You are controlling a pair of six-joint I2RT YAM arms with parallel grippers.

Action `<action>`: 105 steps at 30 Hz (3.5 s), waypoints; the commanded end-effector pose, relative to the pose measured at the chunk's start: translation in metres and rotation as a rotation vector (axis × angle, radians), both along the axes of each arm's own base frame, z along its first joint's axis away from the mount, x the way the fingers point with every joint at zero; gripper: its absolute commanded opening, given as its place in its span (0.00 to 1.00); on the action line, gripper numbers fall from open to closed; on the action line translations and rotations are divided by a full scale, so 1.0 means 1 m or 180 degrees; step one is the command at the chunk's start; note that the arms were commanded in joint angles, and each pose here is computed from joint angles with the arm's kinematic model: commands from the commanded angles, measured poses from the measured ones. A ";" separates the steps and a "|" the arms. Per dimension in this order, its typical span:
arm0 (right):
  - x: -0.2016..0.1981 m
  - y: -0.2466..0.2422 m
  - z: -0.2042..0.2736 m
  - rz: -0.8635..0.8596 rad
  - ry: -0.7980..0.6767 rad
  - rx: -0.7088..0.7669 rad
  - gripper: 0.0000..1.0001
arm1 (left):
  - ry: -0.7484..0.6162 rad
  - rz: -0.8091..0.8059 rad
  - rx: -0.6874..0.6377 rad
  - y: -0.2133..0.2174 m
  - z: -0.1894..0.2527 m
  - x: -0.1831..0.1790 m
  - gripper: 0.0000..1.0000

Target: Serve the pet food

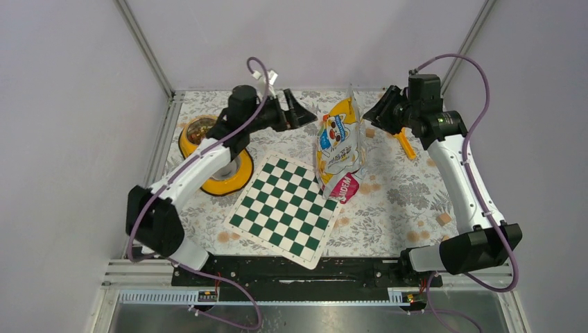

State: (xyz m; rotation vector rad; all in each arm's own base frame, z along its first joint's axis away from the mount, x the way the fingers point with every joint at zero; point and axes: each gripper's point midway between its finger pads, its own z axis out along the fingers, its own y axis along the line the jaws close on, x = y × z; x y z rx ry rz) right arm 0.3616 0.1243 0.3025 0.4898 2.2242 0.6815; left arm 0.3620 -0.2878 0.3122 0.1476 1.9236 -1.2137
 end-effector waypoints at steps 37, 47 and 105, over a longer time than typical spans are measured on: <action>0.012 0.023 -0.028 0.0429 -0.0091 0.0227 0.27 | 0.0464 -0.0553 -0.0666 -0.154 0.003 0.037 0.61; 0.003 0.023 -0.028 0.0515 -0.0098 0.0185 0.25 | 0.0374 -0.0446 -0.0380 -0.161 -0.012 0.042 0.46; 0.015 0.024 -0.008 0.0340 -0.0157 0.0347 0.00 | 0.0035 -0.0674 -0.0426 -0.151 0.004 0.022 0.00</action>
